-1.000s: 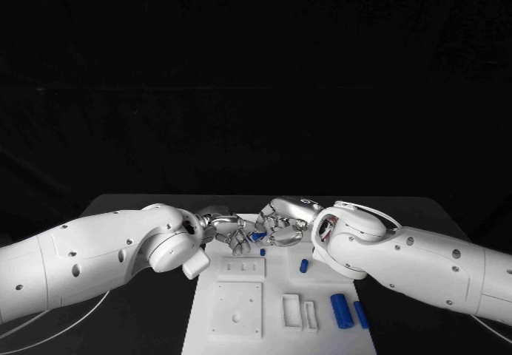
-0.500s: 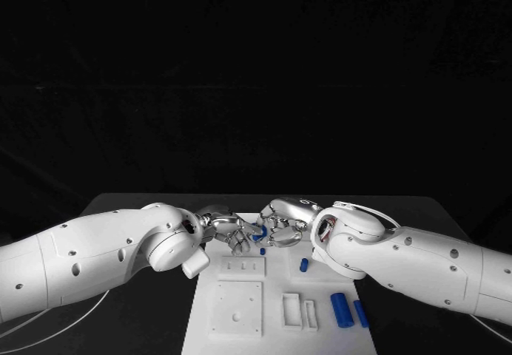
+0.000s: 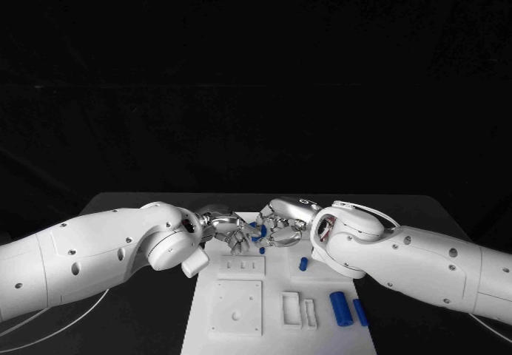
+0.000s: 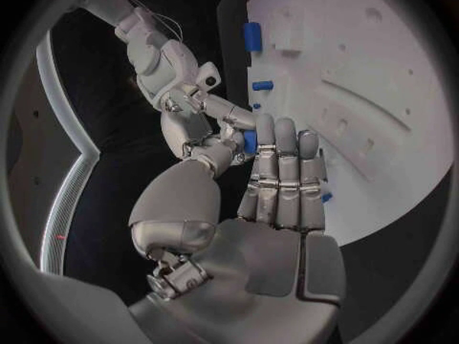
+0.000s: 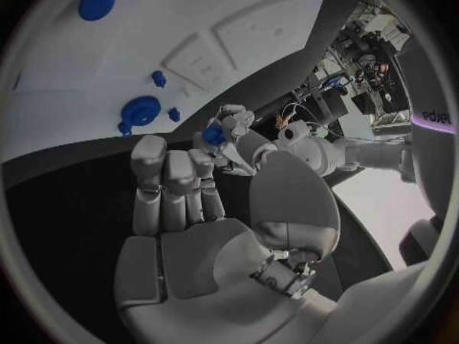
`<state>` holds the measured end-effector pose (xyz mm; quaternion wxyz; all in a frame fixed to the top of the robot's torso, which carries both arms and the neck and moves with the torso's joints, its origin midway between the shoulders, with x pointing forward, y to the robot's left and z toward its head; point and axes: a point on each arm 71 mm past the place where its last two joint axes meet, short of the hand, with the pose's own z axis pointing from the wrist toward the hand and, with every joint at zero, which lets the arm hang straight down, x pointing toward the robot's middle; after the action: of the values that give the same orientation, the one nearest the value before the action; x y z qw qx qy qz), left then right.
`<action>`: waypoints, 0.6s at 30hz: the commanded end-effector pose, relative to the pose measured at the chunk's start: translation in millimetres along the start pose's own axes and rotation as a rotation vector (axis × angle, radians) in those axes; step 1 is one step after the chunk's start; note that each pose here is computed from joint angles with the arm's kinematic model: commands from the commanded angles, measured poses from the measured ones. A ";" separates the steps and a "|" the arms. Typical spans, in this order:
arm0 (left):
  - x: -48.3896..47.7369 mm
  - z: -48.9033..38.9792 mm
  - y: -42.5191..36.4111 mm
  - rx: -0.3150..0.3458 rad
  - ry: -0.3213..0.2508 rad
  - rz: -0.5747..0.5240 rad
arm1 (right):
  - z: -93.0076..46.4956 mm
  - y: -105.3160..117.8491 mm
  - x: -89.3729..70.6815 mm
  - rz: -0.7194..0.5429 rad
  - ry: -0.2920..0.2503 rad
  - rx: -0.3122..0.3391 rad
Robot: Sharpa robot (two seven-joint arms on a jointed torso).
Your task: Assemble the parts on the task board
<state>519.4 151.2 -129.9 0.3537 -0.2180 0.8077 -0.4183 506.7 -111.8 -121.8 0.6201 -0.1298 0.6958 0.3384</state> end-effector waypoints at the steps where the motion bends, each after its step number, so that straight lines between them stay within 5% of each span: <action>1: 1.6 -0.2 -2.8 0.008 0.021 0.026 | -0.2 -1.2 1.8 -0.010 0.011 0.003; 18: 0.2 0.5 -1.7 -0.001 0.009 0.064 | -1.0 -3.0 4.7 -0.003 0.014 0.007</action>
<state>520.7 152.1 -130.3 0.3636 -0.2054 0.8118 -0.4081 505.7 -111.1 -125.5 0.6171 -0.1291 0.6979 0.3399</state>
